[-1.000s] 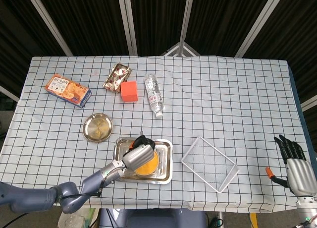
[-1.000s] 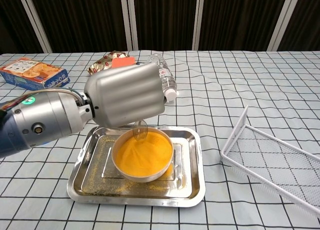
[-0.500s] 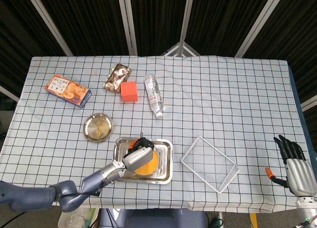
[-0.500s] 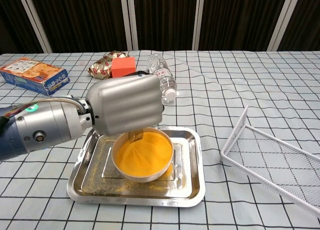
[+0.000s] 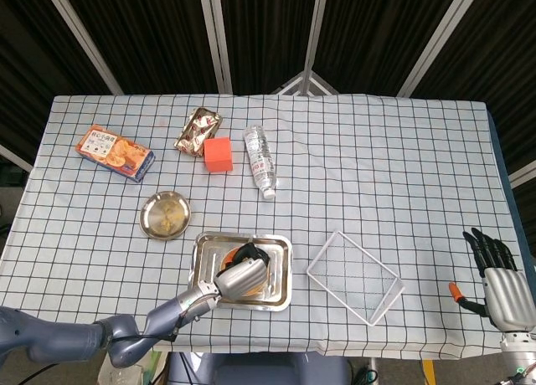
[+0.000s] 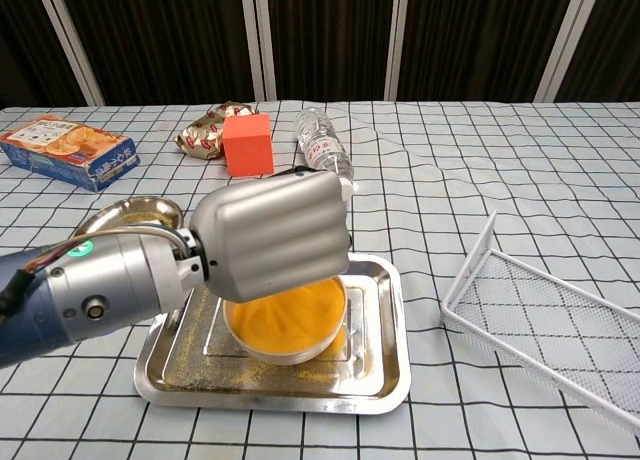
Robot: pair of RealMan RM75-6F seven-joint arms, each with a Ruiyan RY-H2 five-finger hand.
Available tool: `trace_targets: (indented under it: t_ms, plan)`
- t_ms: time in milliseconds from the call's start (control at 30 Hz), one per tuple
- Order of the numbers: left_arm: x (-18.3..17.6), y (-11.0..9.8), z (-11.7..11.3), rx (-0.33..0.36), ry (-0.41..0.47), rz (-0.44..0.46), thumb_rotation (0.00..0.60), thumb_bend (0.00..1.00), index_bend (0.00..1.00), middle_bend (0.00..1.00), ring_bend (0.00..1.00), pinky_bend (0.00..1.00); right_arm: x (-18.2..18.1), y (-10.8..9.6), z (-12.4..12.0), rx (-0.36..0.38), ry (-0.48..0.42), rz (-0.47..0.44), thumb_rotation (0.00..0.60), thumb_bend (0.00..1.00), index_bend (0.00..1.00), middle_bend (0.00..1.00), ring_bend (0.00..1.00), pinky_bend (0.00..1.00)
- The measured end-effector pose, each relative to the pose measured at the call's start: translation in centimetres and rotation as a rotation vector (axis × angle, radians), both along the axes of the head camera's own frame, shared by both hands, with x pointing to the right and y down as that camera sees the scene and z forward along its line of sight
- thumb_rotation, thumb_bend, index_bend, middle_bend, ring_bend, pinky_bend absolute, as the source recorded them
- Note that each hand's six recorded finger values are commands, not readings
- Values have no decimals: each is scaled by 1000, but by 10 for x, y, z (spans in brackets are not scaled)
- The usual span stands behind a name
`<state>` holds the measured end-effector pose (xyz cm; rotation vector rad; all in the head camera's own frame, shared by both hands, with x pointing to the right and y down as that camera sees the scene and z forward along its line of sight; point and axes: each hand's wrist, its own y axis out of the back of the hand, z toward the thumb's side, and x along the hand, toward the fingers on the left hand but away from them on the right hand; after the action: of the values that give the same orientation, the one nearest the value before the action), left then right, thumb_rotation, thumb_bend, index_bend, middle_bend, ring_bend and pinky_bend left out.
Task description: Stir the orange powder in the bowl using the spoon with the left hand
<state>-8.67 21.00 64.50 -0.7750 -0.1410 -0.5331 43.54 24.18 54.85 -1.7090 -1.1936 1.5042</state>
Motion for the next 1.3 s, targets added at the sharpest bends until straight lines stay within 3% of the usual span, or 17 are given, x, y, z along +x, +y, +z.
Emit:
trace_targets:
  t_ms: [700, 1300]
  plan:
    - [20, 4, -20, -16, 75, -21, 600, 805, 837, 1000, 924, 961, 0, 0, 0, -1, -2, 3, 600, 360, 0, 0, 0, 0]
    - [-10, -11, -31, 4, 59, -49, 600, 805, 837, 1000, 925, 961, 1, 0, 0, -3, 3, 2, 600, 360, 0, 0, 0, 0]
